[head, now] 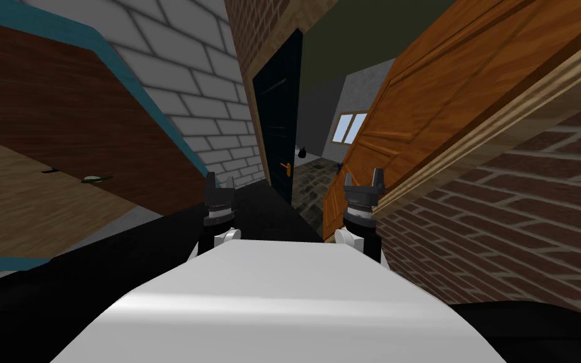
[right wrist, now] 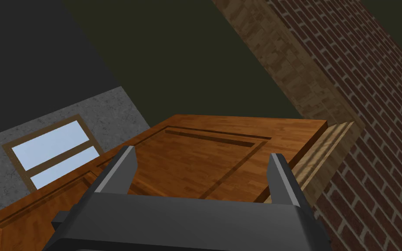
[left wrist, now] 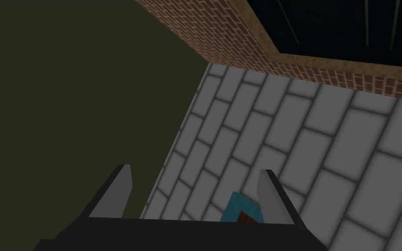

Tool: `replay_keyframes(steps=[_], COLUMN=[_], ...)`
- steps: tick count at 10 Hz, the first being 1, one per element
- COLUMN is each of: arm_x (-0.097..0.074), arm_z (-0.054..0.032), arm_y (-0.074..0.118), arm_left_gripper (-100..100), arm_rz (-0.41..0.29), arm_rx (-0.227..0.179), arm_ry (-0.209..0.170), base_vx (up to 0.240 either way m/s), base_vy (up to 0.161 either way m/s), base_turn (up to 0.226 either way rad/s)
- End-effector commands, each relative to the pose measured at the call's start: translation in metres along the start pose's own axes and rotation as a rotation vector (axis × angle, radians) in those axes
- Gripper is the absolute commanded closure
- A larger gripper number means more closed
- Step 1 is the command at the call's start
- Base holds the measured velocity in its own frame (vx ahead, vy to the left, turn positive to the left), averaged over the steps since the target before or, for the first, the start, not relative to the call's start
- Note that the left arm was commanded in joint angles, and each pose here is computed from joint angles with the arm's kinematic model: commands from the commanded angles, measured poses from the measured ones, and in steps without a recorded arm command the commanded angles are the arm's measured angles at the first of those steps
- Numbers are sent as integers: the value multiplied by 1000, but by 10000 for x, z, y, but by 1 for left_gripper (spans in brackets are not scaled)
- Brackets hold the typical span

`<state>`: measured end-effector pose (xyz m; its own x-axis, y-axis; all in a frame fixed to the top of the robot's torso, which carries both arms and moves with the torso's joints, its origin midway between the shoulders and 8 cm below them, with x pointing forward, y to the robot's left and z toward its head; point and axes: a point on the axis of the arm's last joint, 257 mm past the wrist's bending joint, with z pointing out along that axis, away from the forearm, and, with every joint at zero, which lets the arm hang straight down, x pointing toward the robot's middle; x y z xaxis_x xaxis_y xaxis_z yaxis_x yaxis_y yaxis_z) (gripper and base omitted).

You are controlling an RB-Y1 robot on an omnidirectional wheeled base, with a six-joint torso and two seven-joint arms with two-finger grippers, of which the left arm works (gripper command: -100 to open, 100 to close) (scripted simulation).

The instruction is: Push the door open

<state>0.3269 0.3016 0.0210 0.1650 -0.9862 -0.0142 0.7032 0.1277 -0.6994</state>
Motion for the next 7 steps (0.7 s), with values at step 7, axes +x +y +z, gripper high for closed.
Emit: replay_keyframes(steps=[7], arm_x=[357], arm_z=[-48], arm_y=[654], arm_left_gripper=[-100], arm_rz=[-88], arm_rx=[-126], arm_ry=[61], base_vx=[142], base_vy=[90], base_turn=[-108])
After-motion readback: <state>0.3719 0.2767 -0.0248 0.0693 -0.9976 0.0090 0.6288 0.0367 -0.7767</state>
